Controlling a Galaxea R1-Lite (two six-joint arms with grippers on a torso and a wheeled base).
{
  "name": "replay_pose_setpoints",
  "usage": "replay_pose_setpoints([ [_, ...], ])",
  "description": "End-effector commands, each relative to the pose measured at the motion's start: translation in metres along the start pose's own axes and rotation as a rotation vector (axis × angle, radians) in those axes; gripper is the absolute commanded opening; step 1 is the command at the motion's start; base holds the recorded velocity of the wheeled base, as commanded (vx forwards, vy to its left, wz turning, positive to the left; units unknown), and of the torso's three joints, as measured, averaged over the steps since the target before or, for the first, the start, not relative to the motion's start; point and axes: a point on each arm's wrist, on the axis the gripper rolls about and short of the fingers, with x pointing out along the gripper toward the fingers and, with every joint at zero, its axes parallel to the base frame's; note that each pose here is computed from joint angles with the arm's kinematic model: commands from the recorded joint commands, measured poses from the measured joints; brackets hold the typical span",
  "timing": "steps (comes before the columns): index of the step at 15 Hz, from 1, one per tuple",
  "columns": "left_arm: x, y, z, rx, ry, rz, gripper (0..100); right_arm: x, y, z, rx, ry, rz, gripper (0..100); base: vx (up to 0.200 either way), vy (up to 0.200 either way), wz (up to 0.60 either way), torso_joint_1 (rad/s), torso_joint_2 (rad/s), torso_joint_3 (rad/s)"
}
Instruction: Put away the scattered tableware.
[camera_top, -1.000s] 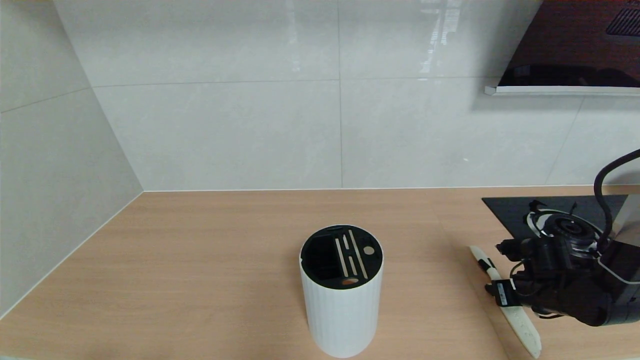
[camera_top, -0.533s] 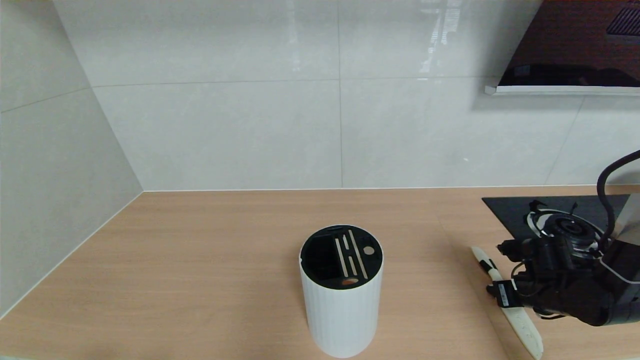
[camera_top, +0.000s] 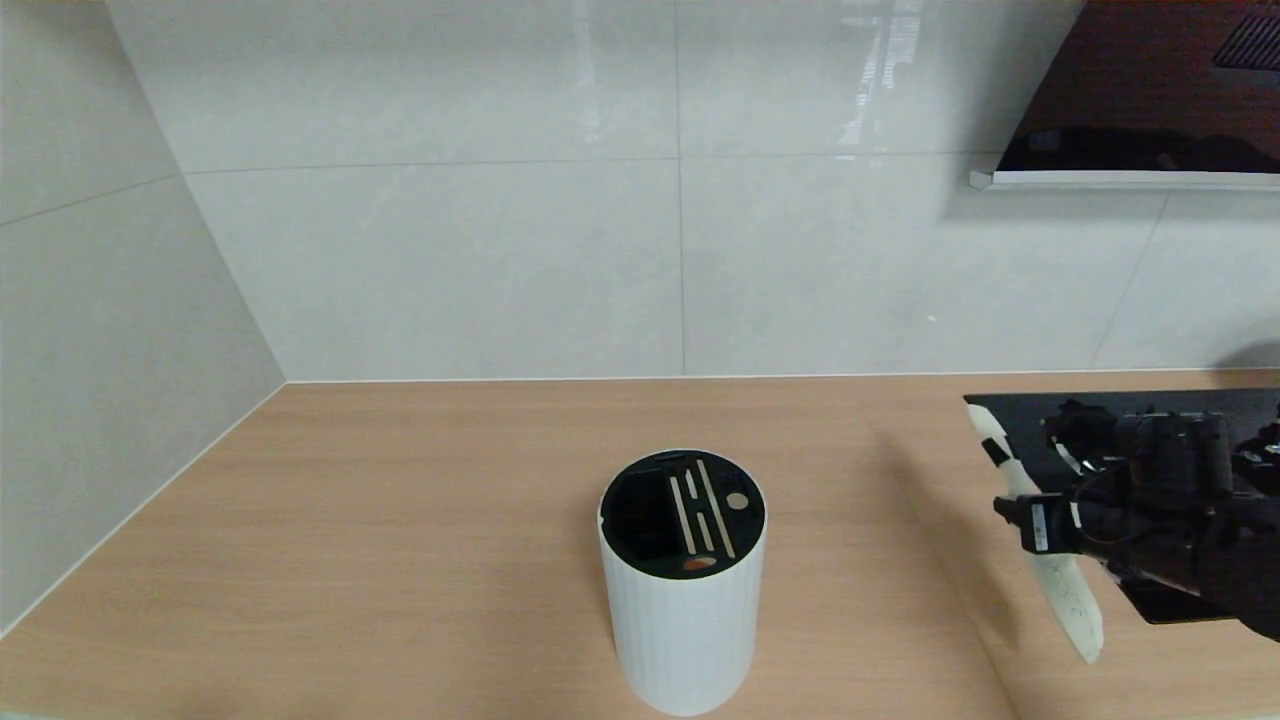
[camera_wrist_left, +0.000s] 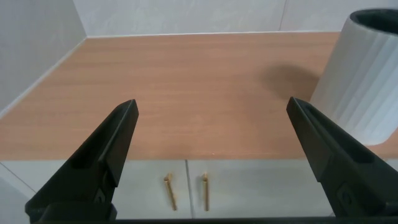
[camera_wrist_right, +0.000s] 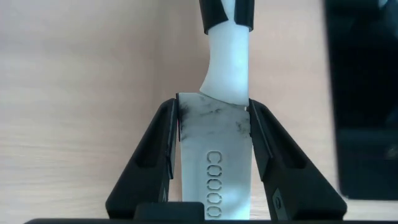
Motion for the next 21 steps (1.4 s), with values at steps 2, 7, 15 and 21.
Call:
replay_pose_setpoints([
  [2, -0.002, 0.000, 0.007, 0.006, -0.025, -0.023, 100, -0.059, 0.029, 0.044, -0.035, -0.243, 0.101, 0, 0.000, 0.000, 0.00, 0.000, 0.00, 0.000],
  [7, 0.016, -0.004, 0.086, -0.009, 0.083, -0.354, 100, -0.093, 0.066, 0.067, -0.070, -0.385, 0.240, 0, 0.000, 0.000, 0.00, 0.000, 0.00, 0.000],
  [15, 0.187, -0.052, 0.181, -0.085, 0.248, -0.790, 100, -0.093, 0.121, 0.100, -0.107, -0.480, 0.402, 0, 0.000, 0.000, 0.00, 0.000, 0.00, 0.000],
  [21, 0.258, -0.121, 0.166, -0.145, 0.265, -0.910, 100, -0.076, 0.165, 0.105, -0.136, -0.476, 0.484, 0, 0.000, 0.000, 0.00, 0.000, 0.00, 0.000],
])
